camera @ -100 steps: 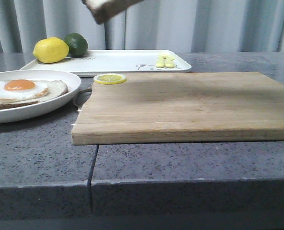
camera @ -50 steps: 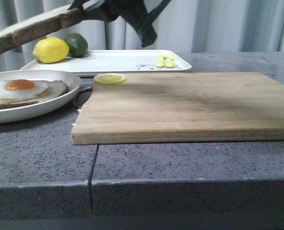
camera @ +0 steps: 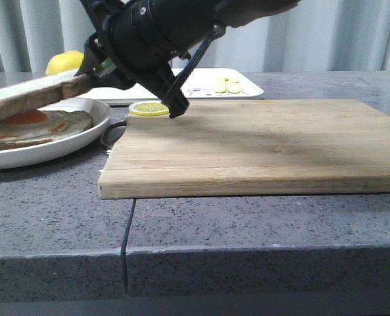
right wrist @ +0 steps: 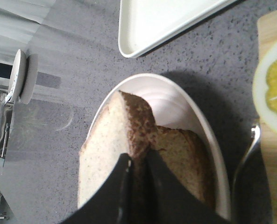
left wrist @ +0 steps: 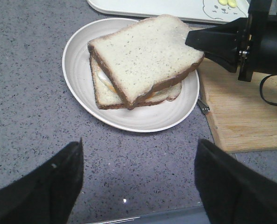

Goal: Place bread and move sandwich to tray
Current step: 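Carry the bread with the right gripper and lay it on the egg toast, then release the bread and withdraw the right gripper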

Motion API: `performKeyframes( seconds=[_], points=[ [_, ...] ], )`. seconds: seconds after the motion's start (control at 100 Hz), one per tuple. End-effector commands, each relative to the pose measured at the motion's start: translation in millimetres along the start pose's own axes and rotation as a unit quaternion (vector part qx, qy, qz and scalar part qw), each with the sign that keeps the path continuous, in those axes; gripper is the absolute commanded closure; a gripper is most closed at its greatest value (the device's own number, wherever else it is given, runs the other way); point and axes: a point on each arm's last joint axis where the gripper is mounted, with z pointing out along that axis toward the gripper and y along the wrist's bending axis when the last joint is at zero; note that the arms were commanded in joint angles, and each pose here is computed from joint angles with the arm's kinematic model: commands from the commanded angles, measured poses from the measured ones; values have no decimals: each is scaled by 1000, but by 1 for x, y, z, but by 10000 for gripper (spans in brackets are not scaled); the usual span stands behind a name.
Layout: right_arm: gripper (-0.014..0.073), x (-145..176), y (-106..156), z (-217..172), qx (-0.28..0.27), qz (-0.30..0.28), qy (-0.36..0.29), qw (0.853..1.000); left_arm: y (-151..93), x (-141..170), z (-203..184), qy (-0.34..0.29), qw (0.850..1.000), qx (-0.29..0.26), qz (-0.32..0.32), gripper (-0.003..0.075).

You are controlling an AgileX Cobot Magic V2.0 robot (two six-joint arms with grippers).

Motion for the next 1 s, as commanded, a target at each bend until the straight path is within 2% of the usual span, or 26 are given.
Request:
performKeyframes(
  seconds=[0.0, 0.1, 0.17, 0.48, 0.6, 0.7, 0.99],
  points=[
    [700, -10, 27, -15, -46, 24, -15, 999, -6, -12, -5, -40, 999, 16, -4, 249],
    [695, -10, 26, -15, -44, 24, -15, 999, -6, -12, -5, -40, 999, 16, -4, 249],
    [659, -10, 26, -15, -43, 23, -17, 999, -6, -12, -5, -40, 999, 16, -4, 249],
    [354, -10, 26, -15, -42, 0, -18, 999, -6, -12, -5, -40, 999, 16, -4, 249],
    [267, -10, 25, -15, -41, 0, -19, 999, -6, -12, -5, -40, 999, 16, -4, 249],
    [236, -11, 24, -15, -36, 1, -23, 999, -6, -12, -5, -40, 999, 16, -4, 249],
    [235, -21, 27, -23, -33, 1, -45, 998, -6, -12, -5, -40, 999, 16, -4, 249]
  ],
)
